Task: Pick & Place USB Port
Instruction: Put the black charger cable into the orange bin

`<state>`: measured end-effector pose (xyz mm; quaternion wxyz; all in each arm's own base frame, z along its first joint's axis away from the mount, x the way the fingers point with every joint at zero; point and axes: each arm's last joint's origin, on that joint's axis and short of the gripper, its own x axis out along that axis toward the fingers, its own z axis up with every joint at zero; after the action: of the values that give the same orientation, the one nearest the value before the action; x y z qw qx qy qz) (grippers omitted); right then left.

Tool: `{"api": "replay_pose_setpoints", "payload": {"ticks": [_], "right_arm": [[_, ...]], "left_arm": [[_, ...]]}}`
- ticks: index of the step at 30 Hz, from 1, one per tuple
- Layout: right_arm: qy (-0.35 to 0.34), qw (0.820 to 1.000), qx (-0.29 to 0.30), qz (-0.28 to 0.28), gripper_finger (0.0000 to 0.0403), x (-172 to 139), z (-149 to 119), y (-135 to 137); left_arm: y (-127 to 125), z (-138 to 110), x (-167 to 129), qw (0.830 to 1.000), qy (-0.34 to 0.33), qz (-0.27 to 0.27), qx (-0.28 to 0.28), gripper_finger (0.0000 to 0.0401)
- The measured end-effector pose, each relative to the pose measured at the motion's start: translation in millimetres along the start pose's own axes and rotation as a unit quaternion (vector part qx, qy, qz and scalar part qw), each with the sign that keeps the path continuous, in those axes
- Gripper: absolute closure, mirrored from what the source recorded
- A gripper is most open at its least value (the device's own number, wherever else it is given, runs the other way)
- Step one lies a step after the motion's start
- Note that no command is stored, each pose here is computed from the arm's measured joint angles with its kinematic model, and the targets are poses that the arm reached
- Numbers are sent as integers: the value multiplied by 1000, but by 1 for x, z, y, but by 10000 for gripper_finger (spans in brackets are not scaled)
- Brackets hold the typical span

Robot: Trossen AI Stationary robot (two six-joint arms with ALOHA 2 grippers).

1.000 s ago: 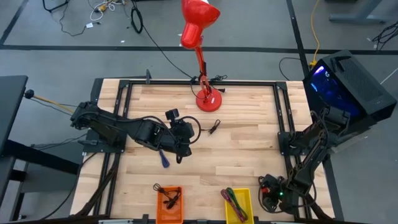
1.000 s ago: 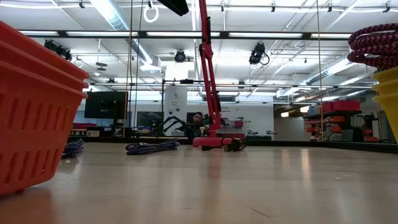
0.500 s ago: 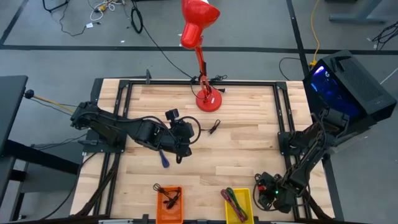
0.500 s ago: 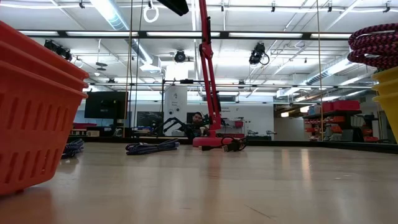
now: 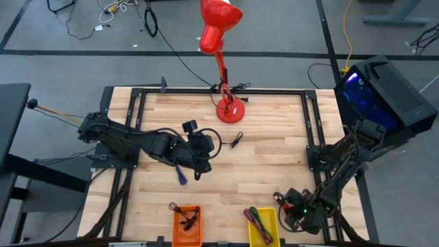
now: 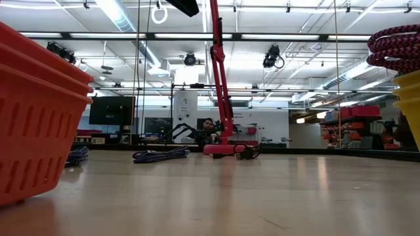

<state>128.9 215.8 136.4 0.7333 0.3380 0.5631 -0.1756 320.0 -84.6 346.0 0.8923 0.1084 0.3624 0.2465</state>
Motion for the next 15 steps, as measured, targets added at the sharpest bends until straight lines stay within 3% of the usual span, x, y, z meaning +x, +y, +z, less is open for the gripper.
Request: {"api": "replay_pose_setpoints", "payload": {"ticks": [4, 8, 12, 15], "right_arm": [[-15, 997, -17, -74, 401, -21, 11, -3], [-34, 993, -29, -107, 402, -52, 23, 1], [-123, 988, -70, -67, 402, -88, 41, 13], [-201, 971, -124, -48, 403, -112, 55, 21]], "left_arm": [[0, 1, 0, 1000, -2, -1, -2, 250], [0, 2, 0, 1000, -7, -2, -6, 250], [-2, 6, 0, 1000, -24, -7, -19, 250], [-3, 13, -1, 998, -52, -14, -18, 250]]}}
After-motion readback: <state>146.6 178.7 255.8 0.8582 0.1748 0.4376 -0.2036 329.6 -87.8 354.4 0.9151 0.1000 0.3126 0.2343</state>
